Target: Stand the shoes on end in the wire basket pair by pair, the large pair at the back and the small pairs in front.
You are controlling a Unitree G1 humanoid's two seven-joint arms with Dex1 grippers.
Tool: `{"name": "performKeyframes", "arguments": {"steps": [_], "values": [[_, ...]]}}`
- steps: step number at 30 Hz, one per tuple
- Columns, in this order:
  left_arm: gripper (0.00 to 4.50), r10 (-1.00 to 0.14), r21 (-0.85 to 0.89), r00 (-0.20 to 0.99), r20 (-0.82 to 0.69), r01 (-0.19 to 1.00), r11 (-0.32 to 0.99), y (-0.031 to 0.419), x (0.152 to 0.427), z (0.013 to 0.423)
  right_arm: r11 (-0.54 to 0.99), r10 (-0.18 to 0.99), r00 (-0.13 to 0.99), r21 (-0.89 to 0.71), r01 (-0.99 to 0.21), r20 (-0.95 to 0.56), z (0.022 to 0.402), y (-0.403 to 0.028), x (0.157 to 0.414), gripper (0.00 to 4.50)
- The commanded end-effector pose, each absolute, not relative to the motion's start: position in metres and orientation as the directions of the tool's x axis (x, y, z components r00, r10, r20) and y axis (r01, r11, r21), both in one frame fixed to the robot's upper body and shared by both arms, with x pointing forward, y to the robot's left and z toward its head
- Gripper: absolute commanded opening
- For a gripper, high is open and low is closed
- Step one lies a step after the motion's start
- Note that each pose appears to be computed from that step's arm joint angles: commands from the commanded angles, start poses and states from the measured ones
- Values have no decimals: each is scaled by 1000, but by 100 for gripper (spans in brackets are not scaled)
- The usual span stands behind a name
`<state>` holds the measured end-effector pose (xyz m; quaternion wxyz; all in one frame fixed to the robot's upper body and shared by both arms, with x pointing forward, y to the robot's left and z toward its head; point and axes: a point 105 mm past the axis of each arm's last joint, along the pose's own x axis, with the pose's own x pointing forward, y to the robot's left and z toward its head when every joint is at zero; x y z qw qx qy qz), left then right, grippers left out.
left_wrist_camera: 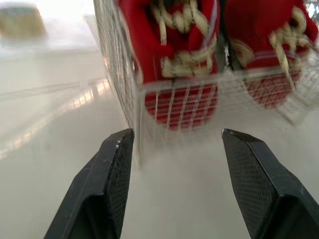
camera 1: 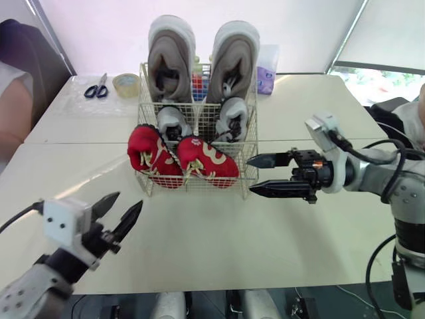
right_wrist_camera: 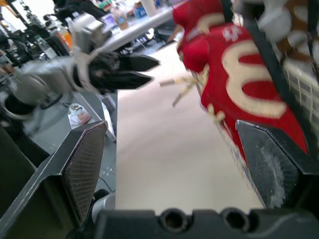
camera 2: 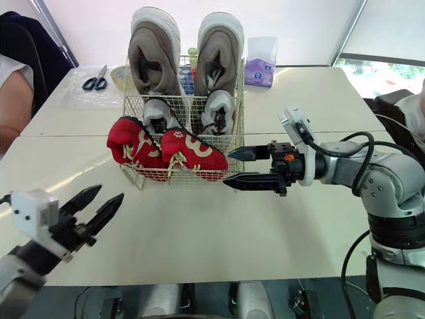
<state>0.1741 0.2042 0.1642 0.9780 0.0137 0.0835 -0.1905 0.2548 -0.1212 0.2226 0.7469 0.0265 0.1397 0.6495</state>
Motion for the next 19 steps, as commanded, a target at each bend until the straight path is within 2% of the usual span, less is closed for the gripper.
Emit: {"name": "performKeyframes", "arguments": {"steps": [1, 3, 7, 14, 19], "values": [[284, -429, -32, 855, -290, 439, 898, 215, 155, 168, 197, 963, 152, 193, -961, -223, 220, -139, 248, 450], [284, -404, -17, 822, -402, 435, 900, 233, 151, 158, 261, 943, 200, 217, -941, -268, 209, -156, 248, 450], [284, -414, -33, 779, -471, 453, 891, 245, 151, 141, 347, 910, 275, 209, -914, -310, 197, -174, 246, 450], [284, -461, -101, 755, -467, 473, 875, 245, 162, 118, 343, 904, 244, 255, -904, -351, 168, -165, 228, 450], [284, -476, -100, 775, -415, 482, 871, 245, 174, 120, 350, 907, 257, 260, -900, -333, 164, -160, 230, 450]]}}
